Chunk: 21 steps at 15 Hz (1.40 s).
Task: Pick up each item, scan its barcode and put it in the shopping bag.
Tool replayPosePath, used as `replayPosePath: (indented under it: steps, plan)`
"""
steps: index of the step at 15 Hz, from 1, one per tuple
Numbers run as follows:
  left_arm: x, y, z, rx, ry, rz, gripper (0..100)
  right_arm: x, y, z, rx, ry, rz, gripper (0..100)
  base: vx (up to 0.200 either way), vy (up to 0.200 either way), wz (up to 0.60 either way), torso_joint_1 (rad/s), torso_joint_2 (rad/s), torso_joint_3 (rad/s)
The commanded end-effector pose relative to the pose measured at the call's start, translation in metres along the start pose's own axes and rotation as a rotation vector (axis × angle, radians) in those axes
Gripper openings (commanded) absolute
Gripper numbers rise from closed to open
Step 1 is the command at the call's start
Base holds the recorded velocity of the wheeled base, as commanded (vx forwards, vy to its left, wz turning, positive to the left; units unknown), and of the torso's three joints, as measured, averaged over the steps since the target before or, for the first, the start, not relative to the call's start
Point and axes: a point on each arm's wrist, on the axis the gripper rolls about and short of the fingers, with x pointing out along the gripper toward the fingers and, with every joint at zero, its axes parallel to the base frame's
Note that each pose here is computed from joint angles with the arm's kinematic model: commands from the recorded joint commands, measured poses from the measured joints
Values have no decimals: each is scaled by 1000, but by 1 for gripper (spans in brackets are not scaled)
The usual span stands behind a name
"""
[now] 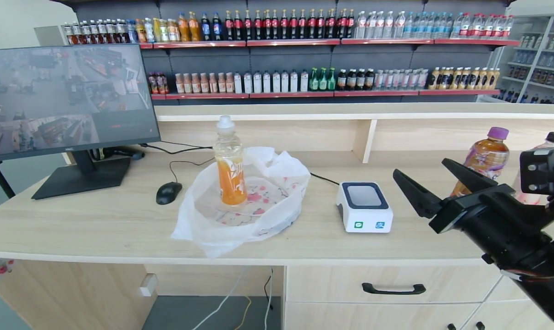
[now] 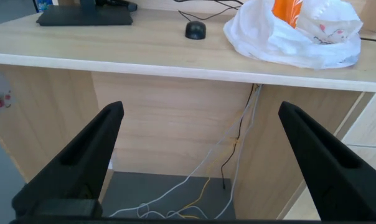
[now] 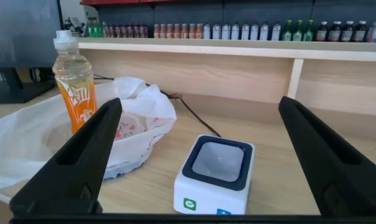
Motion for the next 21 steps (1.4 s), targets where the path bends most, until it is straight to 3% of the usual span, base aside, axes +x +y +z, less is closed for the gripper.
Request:
replayPosePath:
  steps: [1, 6, 14, 21]
  plan:
    - [0, 0, 0, 0, 0, 0, 100, 2, -1, -4, -3, 16, -6, 100, 0, -200, 0, 7, -2, 7]
    - [0, 0, 0, -2, 0, 0, 100, -8, -2, -21, -13, 106, -3, 100, 0, -200, 0, 1, -1, 7]
    - [0, 0, 0, -2, 0, 2, 100, -7, -10, -36, -25, 170, -44, 100, 0, -200, 0, 2, 2, 2]
    - [0, 0, 0, -2, 0, 0, 100, 12, -9, -48, -18, 192, -43, 100, 0, 0, 0, 0, 0, 0]
